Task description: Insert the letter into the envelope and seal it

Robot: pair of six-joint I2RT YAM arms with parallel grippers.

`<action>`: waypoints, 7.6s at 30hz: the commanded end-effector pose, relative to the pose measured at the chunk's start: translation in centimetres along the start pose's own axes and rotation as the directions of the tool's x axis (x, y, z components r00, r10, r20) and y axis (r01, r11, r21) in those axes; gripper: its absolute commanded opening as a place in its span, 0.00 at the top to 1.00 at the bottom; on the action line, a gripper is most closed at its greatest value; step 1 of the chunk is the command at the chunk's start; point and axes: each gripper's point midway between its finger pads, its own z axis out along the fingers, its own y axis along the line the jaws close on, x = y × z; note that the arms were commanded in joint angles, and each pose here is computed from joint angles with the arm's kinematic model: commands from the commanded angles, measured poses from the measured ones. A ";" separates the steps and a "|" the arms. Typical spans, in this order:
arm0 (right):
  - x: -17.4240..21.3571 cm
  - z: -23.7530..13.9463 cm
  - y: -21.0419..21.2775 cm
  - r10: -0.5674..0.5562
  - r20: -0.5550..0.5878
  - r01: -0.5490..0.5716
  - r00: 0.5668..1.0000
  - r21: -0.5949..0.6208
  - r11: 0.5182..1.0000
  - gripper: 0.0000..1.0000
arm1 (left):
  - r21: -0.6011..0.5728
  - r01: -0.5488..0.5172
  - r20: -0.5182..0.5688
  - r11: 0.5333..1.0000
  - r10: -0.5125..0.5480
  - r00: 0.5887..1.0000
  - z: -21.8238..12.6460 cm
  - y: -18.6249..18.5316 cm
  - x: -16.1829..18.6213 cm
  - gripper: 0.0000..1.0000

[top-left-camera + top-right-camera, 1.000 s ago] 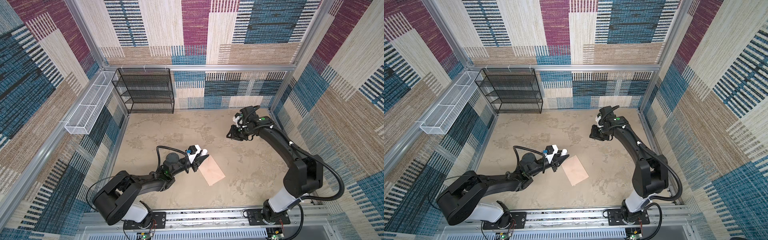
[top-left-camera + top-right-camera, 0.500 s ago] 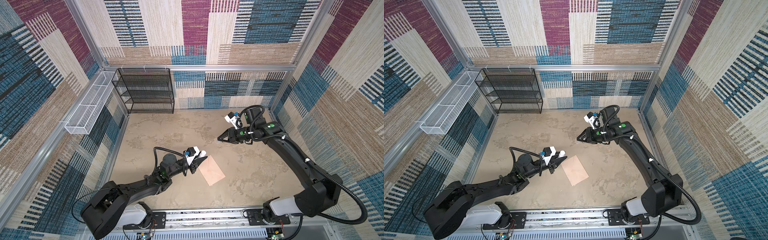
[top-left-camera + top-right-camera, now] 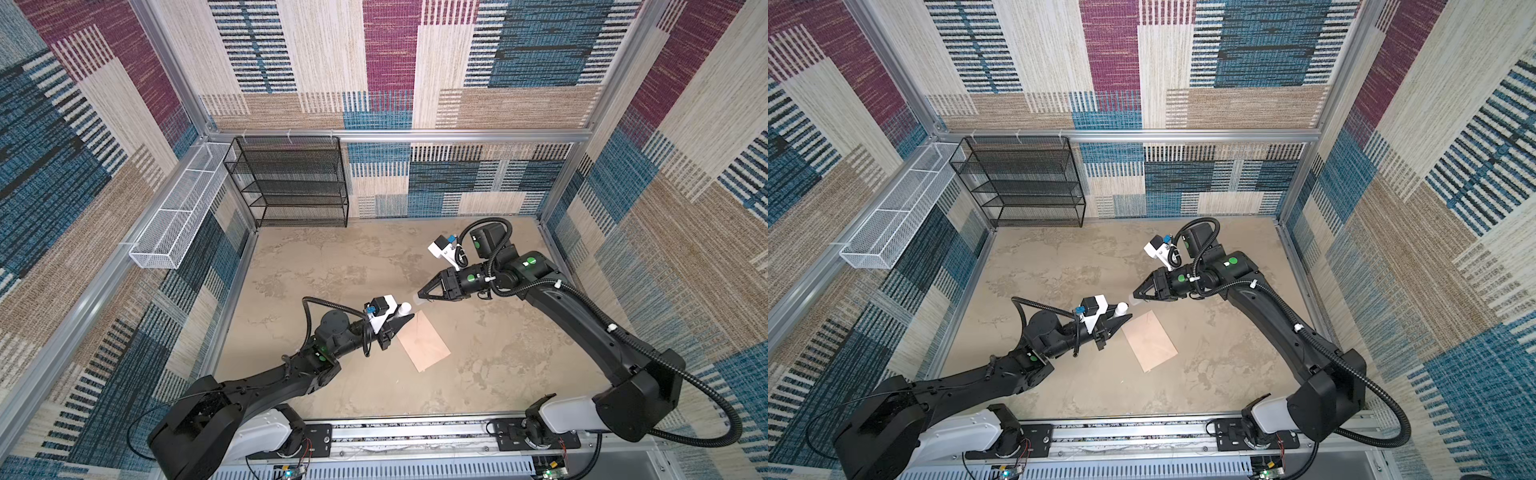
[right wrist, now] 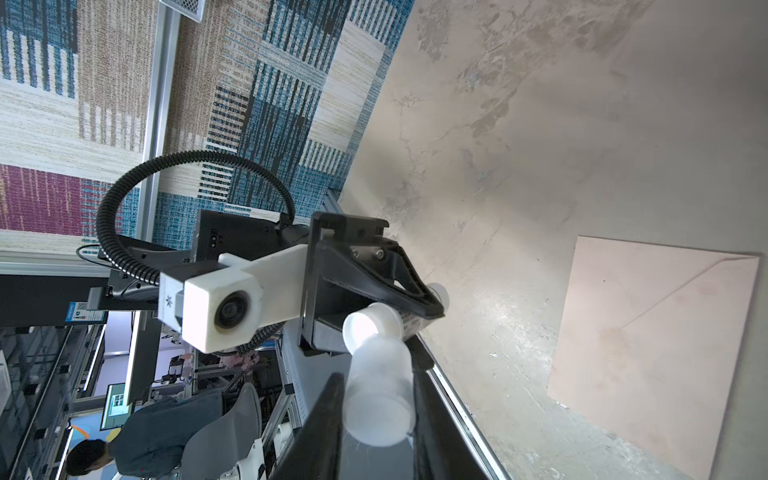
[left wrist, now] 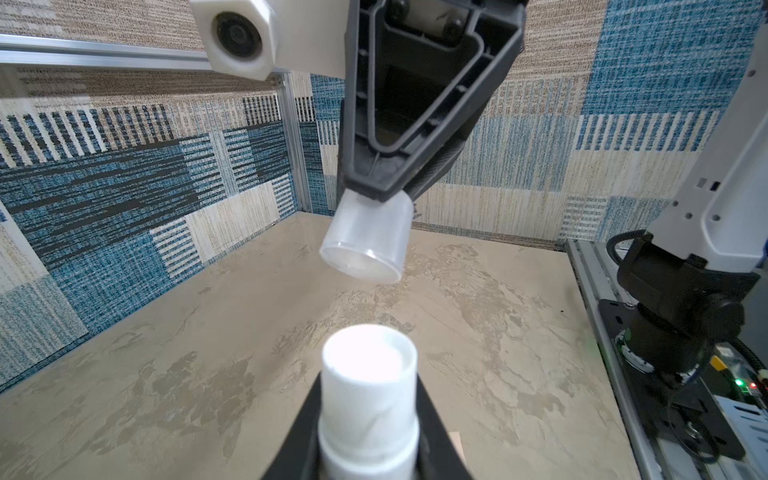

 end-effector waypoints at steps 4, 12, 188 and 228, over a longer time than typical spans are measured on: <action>0.1 0.5 0.8 -0.016 -0.003 0.016 1.000 -0.022 1.000 0.69 | -0.012 -0.025 0.016 1.000 0.025 1.000 0.1 0.1 -0.4 1.00; 0.2 1.1 -0.2 -0.003 -0.019 0.003 1.000 0.009 1.000 0.68 | -0.012 -0.024 0.021 1.000 0.024 0.999 0.2 0.1 -0.5 1.00; -6.3 4.9 -0.9 -0.159 0.004 0.139 0.987 0.461 0.876 0.49 | -0.132 0.004 0.102 0.991 0.009 0.995 -1.6 1.6 -2.3 1.00; -0.4 5.3 -2.8 -0.121 -0.082 0.144 0.989 0.403 0.904 0.62 | -0.206 0.055 0.128 0.977 -0.029 0.991 0.1 4.0 -3.0 1.00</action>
